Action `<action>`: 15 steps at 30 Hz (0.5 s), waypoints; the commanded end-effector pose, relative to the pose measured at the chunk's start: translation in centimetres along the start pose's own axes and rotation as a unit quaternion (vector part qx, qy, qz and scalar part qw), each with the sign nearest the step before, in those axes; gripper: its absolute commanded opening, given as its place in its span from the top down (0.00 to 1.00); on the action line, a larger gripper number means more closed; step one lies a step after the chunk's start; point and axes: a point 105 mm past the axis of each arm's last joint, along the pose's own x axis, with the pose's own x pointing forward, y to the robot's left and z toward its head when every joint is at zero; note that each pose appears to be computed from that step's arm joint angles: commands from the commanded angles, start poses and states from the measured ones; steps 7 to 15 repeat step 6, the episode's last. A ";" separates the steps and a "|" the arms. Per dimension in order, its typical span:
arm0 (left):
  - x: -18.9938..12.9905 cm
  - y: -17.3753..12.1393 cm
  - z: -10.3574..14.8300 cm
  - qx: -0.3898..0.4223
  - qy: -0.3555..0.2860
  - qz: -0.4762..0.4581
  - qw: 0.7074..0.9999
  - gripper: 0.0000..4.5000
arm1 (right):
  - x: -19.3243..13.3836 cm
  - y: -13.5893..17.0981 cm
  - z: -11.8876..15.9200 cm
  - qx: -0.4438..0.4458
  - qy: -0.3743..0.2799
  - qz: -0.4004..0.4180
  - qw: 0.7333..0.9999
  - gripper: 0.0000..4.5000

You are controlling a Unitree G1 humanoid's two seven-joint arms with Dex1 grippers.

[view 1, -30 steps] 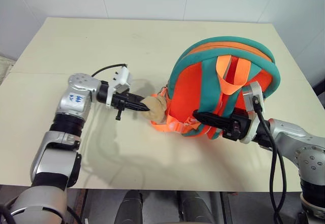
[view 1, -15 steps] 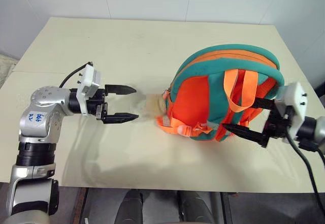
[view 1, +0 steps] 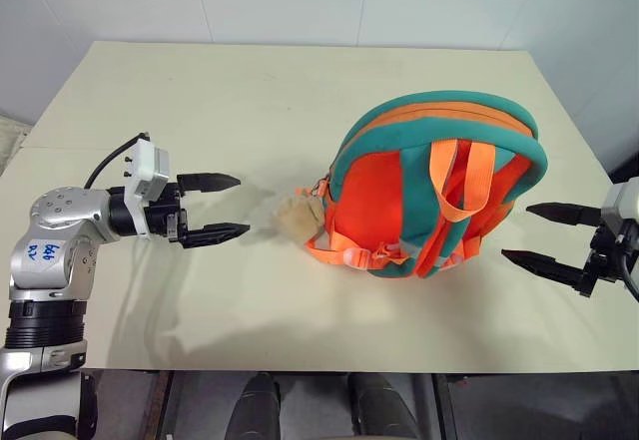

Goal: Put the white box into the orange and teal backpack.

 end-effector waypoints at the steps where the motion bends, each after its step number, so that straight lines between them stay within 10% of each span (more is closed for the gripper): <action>1: -1.3 0.2 1.0 0.042 -0.001 0.012 0.999 0.00 | -0.4 -0.9 0.9 -0.022 -0.006 -0.014 1.000 0.00; 15: -1.3 0.0 1.1 0.038 0.004 0.007 0.999 0.00 | 0.3 -0.5 1.5 -0.043 -0.008 0.008 0.999 0.00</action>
